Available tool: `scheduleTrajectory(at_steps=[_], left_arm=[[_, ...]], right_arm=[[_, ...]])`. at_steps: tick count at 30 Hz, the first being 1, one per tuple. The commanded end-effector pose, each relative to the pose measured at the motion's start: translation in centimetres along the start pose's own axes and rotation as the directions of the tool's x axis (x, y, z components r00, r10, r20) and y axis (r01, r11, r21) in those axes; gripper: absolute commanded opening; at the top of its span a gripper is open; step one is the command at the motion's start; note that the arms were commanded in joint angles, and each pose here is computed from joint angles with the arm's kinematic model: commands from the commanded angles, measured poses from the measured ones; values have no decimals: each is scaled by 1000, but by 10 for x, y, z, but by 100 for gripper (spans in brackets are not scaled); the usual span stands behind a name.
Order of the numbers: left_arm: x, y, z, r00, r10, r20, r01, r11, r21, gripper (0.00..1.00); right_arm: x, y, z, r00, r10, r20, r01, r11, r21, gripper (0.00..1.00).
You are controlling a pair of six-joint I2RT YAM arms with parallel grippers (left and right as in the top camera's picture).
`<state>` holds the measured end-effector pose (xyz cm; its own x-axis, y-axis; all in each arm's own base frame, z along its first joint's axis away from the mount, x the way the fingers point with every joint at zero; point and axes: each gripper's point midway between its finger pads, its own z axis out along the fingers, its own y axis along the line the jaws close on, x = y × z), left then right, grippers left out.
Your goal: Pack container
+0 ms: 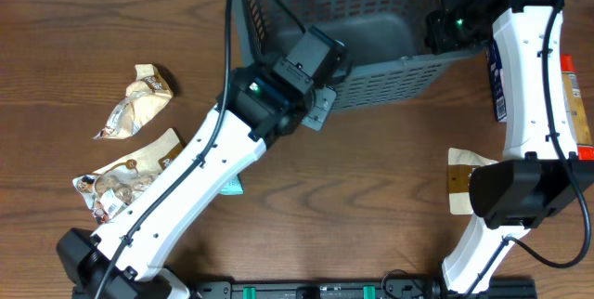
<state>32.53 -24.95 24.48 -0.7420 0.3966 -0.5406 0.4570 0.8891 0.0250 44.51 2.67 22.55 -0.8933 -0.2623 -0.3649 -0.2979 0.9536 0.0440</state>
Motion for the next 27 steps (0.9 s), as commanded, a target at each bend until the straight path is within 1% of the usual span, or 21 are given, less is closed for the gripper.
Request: scheduleTrajectory(at_steps=[1, 7, 17, 19, 20, 21, 22, 23, 24, 25, 26, 27], left_arm=[[-5, 23, 5, 1000, -13, 10, 14, 998, -67, 6], [-10, 39, 6, 999, -35, 22, 37, 996, -86, 6], [-13, 40, 6, 999, -18, 32, 21, 996, -87, 6], [-12, 40, 6, 999, -18, 32, 21, 996, -87, 8], [-12, 40, 6, 999, -18, 32, 21, 996, -87, 12], [-12, 40, 6, 999, -18, 32, 21, 996, -87, 15], [-12, 40, 6, 999, -18, 32, 21, 996, -87, 21], [-12, 40, 6, 999, -18, 31, 21, 996, -87, 26], [-12, 40, 6, 999, -18, 31, 21, 996, -87, 32], [-12, 40, 6, 999, -18, 31, 21, 996, -87, 37], [-12, 40, 6, 999, -18, 31, 21, 996, -87, 38], [-12, 40, 6, 999, -18, 30, 21, 996, -87, 39]], right_arm=[[8, -1, 5, 999, 15, -40, -15, 1000, 1, 2], [12, -2, 4, 998, 42, -55, -42, 999, 9, 1], [10, -3, 4, 998, 41, -44, -41, 999, 11, 1], [8, -3, 4, 998, 40, -40, -40, 999, 12, 2], [8, -3, 4, 998, 40, -38, -39, 999, 13, 2], [7, -3, 5, 999, 39, -34, -39, 999, 13, 4], [6, -4, 5, 999, 38, -28, -38, 999, 15, 8], [4, -4, 5, 999, 38, -23, -37, 999, 16, 14], [3, -4, 5, 999, 37, -18, -36, 999, 17, 22], [2, -5, 5, 999, 36, -12, -36, 999, 19, 30], [1, -5, 5, 999, 35, -7, -35, 999, 20, 35], [-1, -5, 4, 999, 34, -2, -34, 999, 21, 46]])
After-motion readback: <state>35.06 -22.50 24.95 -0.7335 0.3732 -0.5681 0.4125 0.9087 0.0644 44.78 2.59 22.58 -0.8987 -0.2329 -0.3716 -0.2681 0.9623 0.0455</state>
